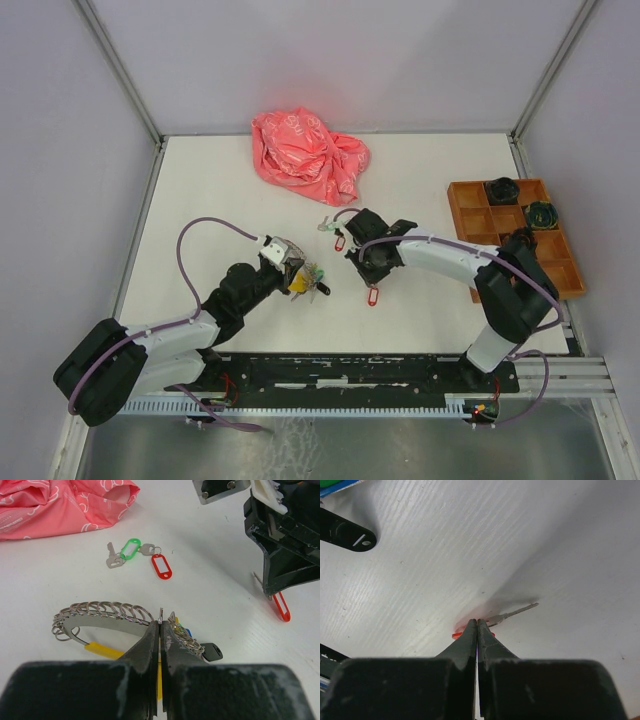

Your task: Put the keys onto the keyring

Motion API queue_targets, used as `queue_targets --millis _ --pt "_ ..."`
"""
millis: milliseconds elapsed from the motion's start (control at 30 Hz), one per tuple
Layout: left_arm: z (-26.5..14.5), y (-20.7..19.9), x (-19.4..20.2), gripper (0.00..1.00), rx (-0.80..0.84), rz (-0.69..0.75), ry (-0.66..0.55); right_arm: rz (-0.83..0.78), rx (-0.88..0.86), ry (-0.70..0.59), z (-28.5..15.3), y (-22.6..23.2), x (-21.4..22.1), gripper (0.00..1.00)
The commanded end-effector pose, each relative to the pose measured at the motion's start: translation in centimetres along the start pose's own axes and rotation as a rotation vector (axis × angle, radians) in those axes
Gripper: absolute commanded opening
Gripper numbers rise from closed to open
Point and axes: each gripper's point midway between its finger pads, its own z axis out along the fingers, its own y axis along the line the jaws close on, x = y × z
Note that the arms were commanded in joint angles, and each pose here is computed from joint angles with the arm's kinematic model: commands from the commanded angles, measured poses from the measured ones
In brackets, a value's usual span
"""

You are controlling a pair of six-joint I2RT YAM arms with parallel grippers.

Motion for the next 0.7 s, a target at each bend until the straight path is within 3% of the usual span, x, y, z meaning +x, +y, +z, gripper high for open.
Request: queue_targets --millis 0,333,667 --pt "0.6 -0.2 -3.9 0.03 0.010 0.011 -0.111 0.110 0.021 -0.222 -0.7 0.0 -3.3 0.01" --pt "0.4 -0.1 -4.1 0.03 0.001 0.008 -0.123 0.209 -0.013 -0.525 0.6 0.0 -5.6 0.01" --pt "0.2 0.1 -4.3 0.03 -0.009 0.002 -0.137 0.225 -0.002 -0.543 1.1 -0.4 -4.2 0.04"
